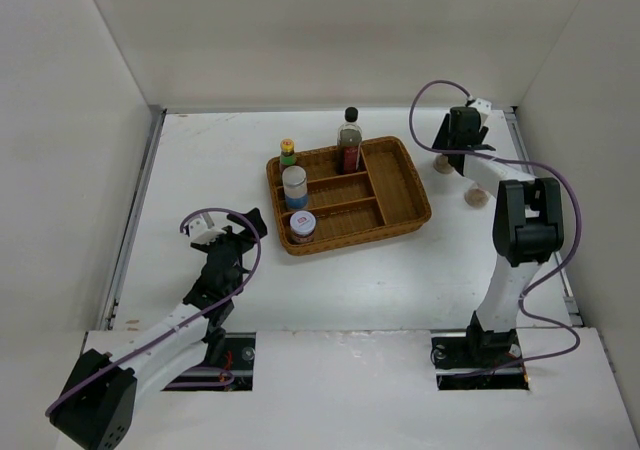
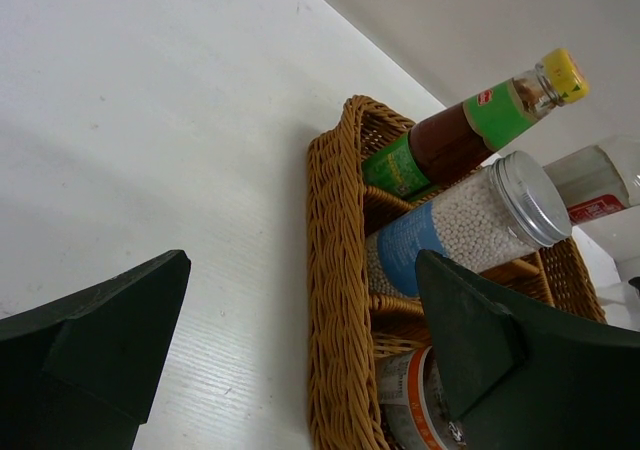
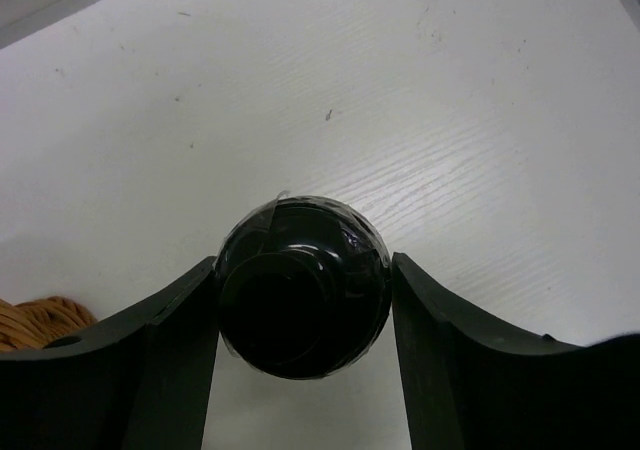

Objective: Organize the condiment bottles

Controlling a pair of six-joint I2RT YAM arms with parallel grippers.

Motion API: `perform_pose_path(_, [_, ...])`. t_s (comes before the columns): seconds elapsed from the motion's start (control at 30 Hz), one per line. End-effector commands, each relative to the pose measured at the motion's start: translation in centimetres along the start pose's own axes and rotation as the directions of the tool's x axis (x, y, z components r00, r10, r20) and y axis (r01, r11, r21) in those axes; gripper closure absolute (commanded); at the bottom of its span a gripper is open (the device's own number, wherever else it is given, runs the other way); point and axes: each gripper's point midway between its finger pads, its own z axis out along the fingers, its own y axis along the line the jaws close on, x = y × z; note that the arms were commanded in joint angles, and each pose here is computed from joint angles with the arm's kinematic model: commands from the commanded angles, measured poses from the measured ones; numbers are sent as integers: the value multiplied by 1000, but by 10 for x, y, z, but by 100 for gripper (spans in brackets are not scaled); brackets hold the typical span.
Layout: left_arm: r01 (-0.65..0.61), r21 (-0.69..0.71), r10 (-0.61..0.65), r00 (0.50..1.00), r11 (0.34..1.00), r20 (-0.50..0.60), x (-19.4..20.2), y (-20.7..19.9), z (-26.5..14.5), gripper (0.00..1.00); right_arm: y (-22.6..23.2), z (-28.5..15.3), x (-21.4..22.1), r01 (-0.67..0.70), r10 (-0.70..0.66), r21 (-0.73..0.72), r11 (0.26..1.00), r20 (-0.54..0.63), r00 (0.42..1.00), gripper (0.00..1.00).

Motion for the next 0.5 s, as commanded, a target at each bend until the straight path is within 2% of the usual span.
perform_pose_path(0.0, [30,15,-31,999,999,20,-5,-2,0,0,7,-11,-37,-29,31,-25,999,88,996,43])
perform_pose_path(0.2, [30,14,-31,999,999,21,-5,-2,0,0,22,-76,-86,-45,72,-107,993,264,962,44])
perform_pose_path(0.33, [31,16,-31,999,999,21,-5,-3,0,0,59,-118,-96,5,61,-201,980,318,946,44])
perform_pose_path(0.47, [32,17,-32,999,999,22,-6,-3,0,0,98,-142,-90,34,65,-289,957,328,942,44])
